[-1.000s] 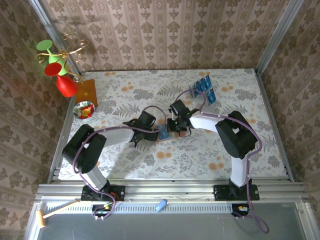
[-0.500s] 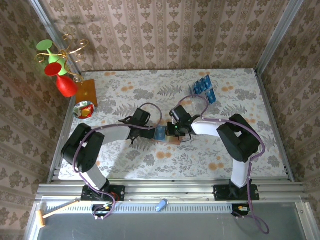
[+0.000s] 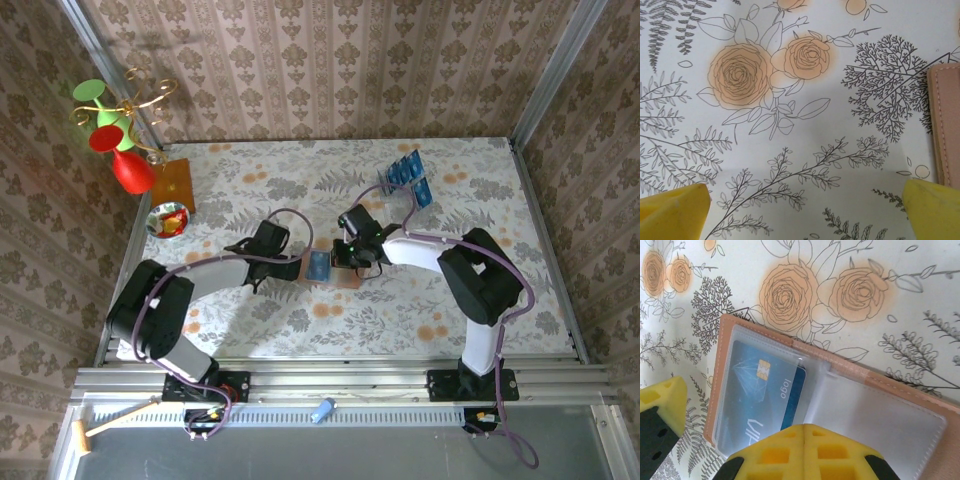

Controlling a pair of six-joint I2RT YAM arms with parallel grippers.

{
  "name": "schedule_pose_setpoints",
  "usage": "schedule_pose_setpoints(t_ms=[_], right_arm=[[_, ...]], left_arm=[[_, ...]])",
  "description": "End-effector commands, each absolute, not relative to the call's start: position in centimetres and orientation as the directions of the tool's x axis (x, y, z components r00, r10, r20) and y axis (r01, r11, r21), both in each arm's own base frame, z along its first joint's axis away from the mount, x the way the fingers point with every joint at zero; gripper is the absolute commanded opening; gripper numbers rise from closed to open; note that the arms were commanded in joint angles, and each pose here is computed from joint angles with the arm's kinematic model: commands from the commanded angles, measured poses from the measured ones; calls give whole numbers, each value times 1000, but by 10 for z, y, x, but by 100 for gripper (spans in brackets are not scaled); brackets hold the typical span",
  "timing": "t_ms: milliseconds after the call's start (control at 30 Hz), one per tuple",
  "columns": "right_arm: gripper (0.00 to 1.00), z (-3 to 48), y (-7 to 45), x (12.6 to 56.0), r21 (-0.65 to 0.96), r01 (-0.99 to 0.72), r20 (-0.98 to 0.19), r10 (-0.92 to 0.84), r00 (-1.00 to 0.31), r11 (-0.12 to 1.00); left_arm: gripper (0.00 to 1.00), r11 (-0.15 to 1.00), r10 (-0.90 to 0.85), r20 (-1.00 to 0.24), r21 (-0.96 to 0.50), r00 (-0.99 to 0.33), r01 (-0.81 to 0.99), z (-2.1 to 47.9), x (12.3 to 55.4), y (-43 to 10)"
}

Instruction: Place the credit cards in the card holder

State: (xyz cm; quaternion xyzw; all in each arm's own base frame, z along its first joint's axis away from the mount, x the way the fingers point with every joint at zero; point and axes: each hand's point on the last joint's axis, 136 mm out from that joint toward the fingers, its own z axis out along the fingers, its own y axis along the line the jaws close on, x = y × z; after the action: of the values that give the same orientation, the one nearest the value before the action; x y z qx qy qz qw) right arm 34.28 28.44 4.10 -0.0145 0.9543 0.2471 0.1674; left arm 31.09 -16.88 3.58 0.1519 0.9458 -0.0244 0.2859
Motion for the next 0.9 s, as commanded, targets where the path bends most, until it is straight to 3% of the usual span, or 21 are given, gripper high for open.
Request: schedule_pose_setpoints(t_ms=[0, 267, 567, 733, 867], right_arm=[[7, 62, 275, 349, 444, -125, -368, 53, -928, 887], [10, 62, 245, 340, 414, -95, -360, 67, -930, 905], [24, 49, 233, 327, 403, -81, -325, 60, -944, 912], [24, 45, 236, 325, 426, -75, -311, 68, -948, 902], [17, 41, 240, 327, 437, -73, -302, 70, -951, 896]], left_arm=[[100, 960, 247, -563, 35, -789, 276, 43, 308, -162], [100, 959, 219, -593, -14, -775, 281, 56, 304, -167], [100, 941, 238, -630, -41, -740, 337, 73, 302, -198], [100, 927, 269, -633, -35, -726, 374, 75, 301, -217], [100, 917, 293, -629, -27, -720, 397, 73, 301, -227]])
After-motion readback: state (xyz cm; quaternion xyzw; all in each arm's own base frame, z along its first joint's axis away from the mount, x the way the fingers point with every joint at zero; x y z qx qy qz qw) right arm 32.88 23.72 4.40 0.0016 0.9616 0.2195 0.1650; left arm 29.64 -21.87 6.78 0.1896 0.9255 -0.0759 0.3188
